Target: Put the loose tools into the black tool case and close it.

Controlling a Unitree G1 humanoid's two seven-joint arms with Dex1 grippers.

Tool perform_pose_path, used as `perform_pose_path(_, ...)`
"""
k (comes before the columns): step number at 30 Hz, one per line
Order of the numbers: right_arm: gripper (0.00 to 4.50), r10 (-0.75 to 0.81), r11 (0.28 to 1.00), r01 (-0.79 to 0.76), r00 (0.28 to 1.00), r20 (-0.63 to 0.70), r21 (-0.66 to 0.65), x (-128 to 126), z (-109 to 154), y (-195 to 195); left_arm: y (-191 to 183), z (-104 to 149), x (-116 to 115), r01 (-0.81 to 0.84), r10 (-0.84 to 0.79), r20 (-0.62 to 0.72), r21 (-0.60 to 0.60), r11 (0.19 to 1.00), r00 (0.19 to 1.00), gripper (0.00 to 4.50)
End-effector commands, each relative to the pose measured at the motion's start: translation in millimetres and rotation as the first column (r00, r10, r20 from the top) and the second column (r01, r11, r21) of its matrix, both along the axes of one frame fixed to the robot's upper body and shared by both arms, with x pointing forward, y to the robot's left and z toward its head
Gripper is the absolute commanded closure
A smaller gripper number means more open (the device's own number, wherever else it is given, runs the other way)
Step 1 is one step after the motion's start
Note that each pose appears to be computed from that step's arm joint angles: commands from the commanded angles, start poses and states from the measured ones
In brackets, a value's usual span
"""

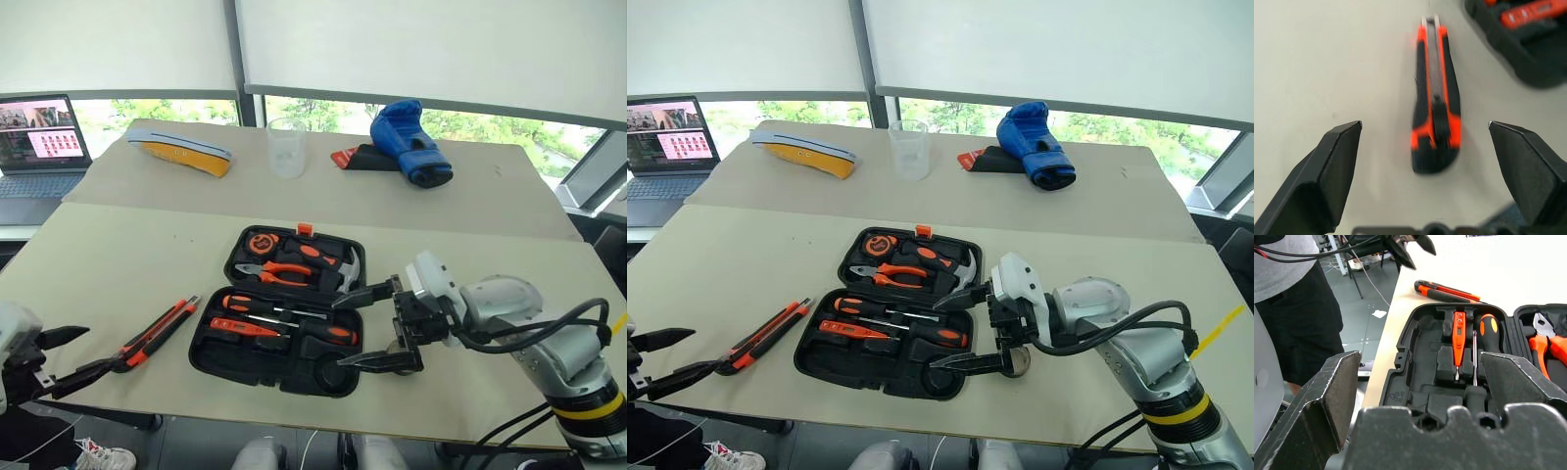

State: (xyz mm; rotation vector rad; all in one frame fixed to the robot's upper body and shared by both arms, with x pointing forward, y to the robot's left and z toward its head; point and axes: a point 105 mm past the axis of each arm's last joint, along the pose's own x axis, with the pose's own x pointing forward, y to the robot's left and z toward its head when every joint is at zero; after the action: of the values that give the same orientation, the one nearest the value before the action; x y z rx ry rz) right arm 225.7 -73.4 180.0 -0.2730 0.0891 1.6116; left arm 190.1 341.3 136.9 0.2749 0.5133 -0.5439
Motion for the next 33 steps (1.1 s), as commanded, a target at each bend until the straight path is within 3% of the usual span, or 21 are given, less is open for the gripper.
perform_pose_path(1,0.00,0.026,1.000,-0.026,0.999,0.043,0.005,-3,7,1,-2,-10,11,0.052,-0.049,-0.048,0.065,0.997,0.998,0.04)
perform_pose_path(4,0.00,0.021,1.000,-0.021,0.998,0.052,0.000,-4,7,2,4,-26,22,0.067,-0.055,-0.095,0.119,0.991,0.994,0.04)
perform_pose_path(9,0.00,-0.001,1.000,0.001,0.999,0.054,-0.004,-5,5,1,-8,-35,43,0.115,-0.106,-0.132,0.066,0.991,0.986,0.04)
perform_pose_path(13,0.00,-0.018,1.000,0.018,0.998,0.065,-0.001,-6,5,1,-17,-44,43,0.170,-0.156,-0.179,0.066,0.983,0.971,0.04)
perform_pose_path(14,0.00,-0.021,1.000,0.022,0.998,0.067,-0.001,-6,5,1,-17,-47,42,0.176,-0.160,-0.187,0.071,0.982,0.969,0.55)
perform_pose_path(16,0.00,-0.035,0.999,0.035,0.997,0.074,-0.001,-4,5,0,-15,-53,39,0.182,-0.162,-0.213,0.079,0.980,0.964,1.04)
perform_pose_path(18,0.00,-0.045,0.999,0.045,0.996,0.080,-0.002,-3,5,0,-12,-58,38,0.177,-0.153,-0.226,0.091,0.980,0.962,1.95)
perform_pose_path(20,0.00,-0.053,0.999,0.054,0.995,0.089,-0.001,-2,5,-1,-9,-60,40,0.170,-0.145,-0.214,0.108,0.979,0.966,2.57)
perform_pose_path(23,0.00,-0.083,0.997,0.083,0.990,0.115,0.008,3,7,-2,-7,-59,47,0.157,-0.135,-0.170,0.123,0.980,0.976,2.71)
perform_pose_path(29,0.00,-0.074,0.997,0.074,0.996,0.052,-0.007,-1,6,-10,-8,-7,73,0.169,-0.175,0.043,0.112,0.979,0.984,2.71)
perform_pose_path(33,0.00,-0.069,0.997,0.070,0.997,0.044,-0.025,-6,7,-16,-35,36,89,0.305,-0.326,0.163,0.137,0.942,0.931,2.71)
